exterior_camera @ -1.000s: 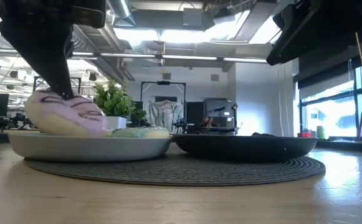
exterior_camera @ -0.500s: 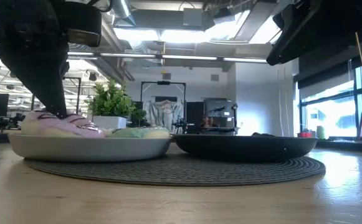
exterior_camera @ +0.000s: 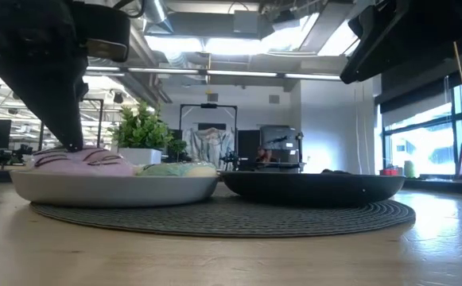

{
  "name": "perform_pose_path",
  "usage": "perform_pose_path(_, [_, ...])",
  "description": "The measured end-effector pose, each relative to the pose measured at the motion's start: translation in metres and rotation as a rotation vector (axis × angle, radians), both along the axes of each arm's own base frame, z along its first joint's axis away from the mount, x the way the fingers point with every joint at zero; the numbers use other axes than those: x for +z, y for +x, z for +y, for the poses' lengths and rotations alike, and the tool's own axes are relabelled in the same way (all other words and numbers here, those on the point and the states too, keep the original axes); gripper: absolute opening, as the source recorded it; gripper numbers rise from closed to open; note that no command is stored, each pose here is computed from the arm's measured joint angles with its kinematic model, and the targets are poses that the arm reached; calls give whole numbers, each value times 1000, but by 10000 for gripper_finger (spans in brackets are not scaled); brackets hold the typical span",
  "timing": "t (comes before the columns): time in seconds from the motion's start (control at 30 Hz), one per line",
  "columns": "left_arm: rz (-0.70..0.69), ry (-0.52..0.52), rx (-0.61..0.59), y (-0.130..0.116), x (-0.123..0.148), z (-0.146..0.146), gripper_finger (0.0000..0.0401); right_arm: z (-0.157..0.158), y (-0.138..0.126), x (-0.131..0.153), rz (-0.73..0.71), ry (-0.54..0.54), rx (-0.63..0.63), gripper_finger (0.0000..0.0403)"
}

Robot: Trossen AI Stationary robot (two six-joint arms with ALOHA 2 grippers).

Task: Pick & Place donuts
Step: Put the large pink donut on the gray plate, then put the small brown donut on the black plate

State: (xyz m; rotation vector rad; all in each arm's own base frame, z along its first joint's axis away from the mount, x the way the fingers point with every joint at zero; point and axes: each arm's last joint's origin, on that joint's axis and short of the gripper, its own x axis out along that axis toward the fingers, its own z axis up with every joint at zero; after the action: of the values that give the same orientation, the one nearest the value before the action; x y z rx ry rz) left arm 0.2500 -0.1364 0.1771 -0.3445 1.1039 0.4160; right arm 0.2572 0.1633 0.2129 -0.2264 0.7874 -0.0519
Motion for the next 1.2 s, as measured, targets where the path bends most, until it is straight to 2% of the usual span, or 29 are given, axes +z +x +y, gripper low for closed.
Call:
perform_pose_path(0.2, [1, -87, -25, 0, 14, 2, 163, 0, 0, 0, 0, 0, 0, 123])
perform_pose_path(0.4, [-134, -115, -91, 4, 45, -1, 171, 0, 0, 0, 0, 0, 0, 123])
perform_pose_path(0.6, [-433, -203, -334, 19, 65, -33, 165, 0, 0, 0, 0, 2, -1, 123])
perform_pose_path(0.73, [-538, -201, -465, 20, 65, -57, 166, 0, 0, 0, -1, 3, -2, 123])
perform_pose_path(0.83, [-552, -195, -537, 16, 61, -72, 170, 0, 0, 0, -2, 6, -3, 123])
perform_pose_path(1.0, [-518, -175, -585, 7, 51, -86, 172, 1, 1, 1, -12, 20, 2, 123])
perform_pose_path(1.2, [-424, -145, -577, 5, 29, -95, 162, 1, 2, 1, -20, 26, 1, 123])
